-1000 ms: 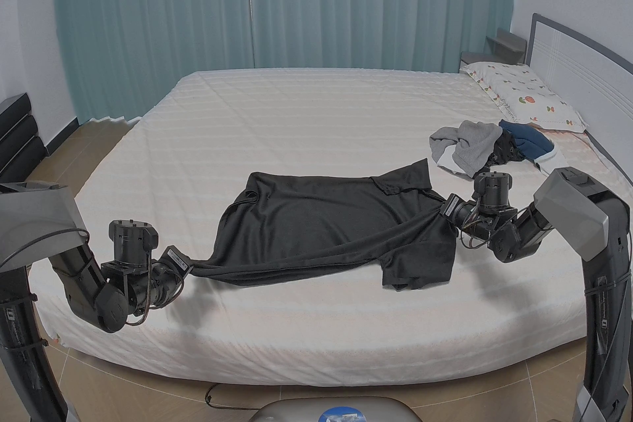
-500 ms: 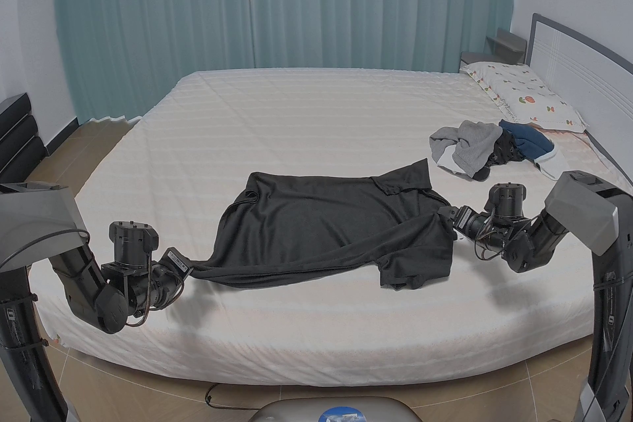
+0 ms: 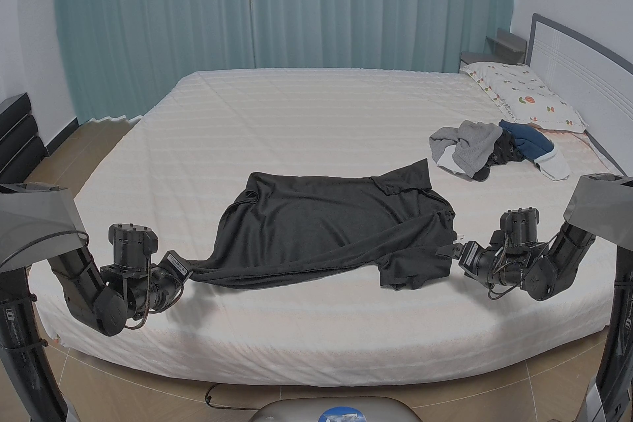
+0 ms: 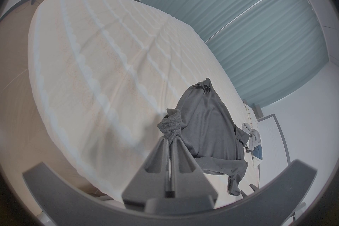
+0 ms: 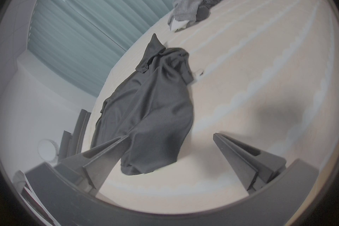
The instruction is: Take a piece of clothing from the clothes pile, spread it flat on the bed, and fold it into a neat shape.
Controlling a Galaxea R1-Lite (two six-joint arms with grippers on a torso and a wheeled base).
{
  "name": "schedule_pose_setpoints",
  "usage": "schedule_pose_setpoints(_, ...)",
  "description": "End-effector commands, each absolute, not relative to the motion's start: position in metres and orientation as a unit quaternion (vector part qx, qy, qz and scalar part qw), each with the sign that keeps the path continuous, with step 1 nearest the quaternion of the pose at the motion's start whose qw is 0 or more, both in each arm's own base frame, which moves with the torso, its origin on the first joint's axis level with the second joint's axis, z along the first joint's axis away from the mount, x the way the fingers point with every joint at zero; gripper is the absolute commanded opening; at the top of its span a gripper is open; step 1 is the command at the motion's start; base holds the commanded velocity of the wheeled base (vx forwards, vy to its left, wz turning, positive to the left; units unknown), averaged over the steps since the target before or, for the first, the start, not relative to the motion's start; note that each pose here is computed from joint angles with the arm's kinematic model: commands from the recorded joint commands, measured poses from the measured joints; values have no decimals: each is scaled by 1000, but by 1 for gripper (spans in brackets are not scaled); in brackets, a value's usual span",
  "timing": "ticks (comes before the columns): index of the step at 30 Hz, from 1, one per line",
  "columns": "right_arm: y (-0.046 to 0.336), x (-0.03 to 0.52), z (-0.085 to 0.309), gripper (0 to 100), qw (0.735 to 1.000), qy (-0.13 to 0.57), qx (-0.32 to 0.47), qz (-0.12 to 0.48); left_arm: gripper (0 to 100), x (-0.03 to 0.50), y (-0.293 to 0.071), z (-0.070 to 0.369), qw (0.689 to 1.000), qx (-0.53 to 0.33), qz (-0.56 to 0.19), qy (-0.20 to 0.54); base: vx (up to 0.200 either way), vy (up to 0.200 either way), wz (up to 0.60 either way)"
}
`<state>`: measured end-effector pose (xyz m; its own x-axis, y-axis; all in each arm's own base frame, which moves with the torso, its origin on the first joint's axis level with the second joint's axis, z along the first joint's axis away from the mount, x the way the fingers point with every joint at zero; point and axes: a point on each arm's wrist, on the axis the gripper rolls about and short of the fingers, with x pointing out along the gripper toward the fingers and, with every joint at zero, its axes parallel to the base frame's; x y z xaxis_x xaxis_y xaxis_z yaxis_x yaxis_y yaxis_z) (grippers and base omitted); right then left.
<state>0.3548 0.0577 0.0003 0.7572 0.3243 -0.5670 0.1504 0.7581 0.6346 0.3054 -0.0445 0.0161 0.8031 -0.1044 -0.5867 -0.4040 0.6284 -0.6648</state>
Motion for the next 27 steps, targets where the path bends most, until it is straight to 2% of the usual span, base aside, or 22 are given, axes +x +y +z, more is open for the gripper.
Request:
schedule_pose_setpoints(1, 77, 353, 3, 100, 866, 353, 349, 68, 0, 305, -45, 17, 851, -422, 87, 301, 0, 0, 0)
schedule_pose_setpoints(6, 87, 360, -10, 100, 863, 363, 344, 72, 0, 305, -45, 17, 851, -421, 87, 300, 0, 0, 0)
schedule_pose_setpoints(7, 89, 363, -19, 0, 862, 368, 342, 68, 0, 305, -45, 17, 851, -421, 87, 300, 0, 0, 0)
schedule_pose_setpoints(13, 96, 371, -29, 0, 870, 362, 332, 51, 0, 305, -45, 17, 851, -421, 87, 300, 0, 0, 0)
schedule_pose_setpoints(23, 66, 339, 12, 0, 875, 347, 336, 19, 0, 298, -44, 18, 851, -417, 89, 307, 0, 0, 0)
schedule_pose_setpoints(27, 47, 315, 31, 0, 868, 363, 340, -2, 0, 287, -44, 21, 859, -395, 81, 315, 0, 0, 0)
